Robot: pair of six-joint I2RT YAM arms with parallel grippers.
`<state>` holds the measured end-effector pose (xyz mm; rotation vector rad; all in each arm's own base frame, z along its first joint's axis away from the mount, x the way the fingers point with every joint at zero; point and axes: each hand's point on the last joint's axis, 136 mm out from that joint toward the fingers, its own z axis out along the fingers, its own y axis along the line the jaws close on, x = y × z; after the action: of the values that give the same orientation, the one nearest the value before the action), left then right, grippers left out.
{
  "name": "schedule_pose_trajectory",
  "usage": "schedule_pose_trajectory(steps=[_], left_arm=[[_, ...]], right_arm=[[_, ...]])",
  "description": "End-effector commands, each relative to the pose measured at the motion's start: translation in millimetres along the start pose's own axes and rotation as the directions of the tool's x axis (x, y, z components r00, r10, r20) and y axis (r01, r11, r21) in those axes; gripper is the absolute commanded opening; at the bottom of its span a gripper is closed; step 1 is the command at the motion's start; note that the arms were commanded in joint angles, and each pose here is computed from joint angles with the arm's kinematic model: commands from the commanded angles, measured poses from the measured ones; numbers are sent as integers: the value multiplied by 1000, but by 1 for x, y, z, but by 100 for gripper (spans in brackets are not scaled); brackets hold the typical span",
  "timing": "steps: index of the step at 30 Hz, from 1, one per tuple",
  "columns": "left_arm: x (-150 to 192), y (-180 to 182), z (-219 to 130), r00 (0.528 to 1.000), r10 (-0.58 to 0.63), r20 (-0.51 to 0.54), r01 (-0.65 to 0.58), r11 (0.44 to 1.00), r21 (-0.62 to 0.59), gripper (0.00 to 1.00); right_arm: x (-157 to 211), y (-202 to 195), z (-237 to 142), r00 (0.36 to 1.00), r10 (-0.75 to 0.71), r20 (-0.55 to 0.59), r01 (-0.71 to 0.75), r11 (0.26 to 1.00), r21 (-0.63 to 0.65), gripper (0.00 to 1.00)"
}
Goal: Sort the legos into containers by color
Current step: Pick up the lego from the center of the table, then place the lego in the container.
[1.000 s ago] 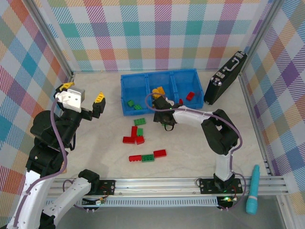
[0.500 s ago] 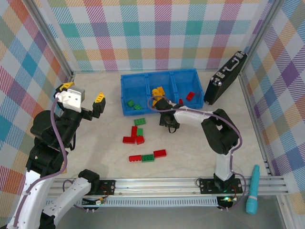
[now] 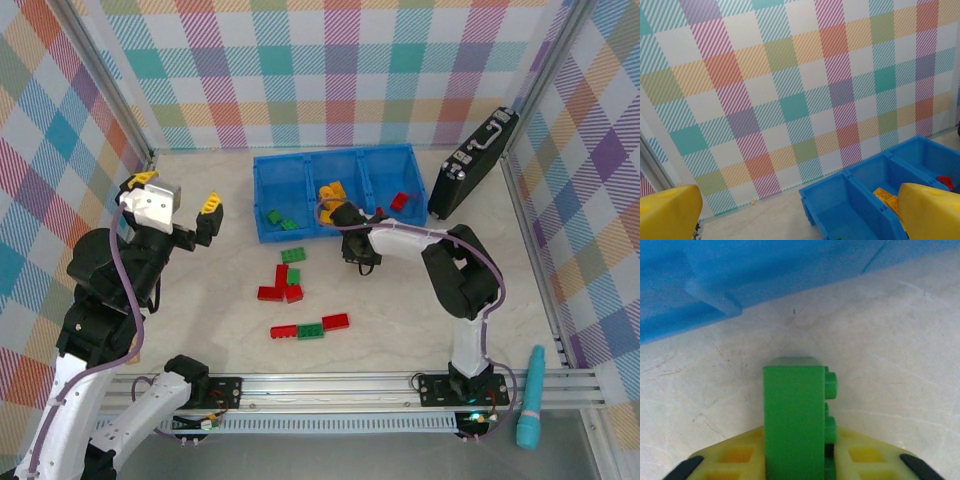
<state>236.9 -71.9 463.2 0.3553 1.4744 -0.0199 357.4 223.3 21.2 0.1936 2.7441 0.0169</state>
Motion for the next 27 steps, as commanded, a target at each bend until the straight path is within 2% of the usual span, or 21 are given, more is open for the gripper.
schedule_pose_trajectory(steps=[1,4,7,12,16,21,27], left_arm=[[-8,0,1,999,3,35,-3,1000,-4,100],[-6,1,2,1000,9,27,-8,1000,-8,100],[-5,2,2,1000,15,24,-14,1000,-19,100],[-2,4,5,1000,27,8,-27,999,-30,100],[3,4,10,999,37,-12,-38,999,-39,100],[7,5,15,998,45,-33,-47,998,-47,100],[12,7,21,996,58,-61,-61,997,-56,100]], right_arm=[[2,-4,7,998,-49,-30,49,999,8,24],[-3,3,-10,993,-112,-22,111,993,-25,20],[-12,15,-42,980,-198,21,199,978,-56,19],[-42,56,-112,919,-352,175,376,918,-125,19],[-68,99,-145,847,-438,301,500,849,-170,19],[-95,156,-151,728,-536,427,644,748,-160,19],[-108,202,-122,666,-590,457,716,677,-170,20]])
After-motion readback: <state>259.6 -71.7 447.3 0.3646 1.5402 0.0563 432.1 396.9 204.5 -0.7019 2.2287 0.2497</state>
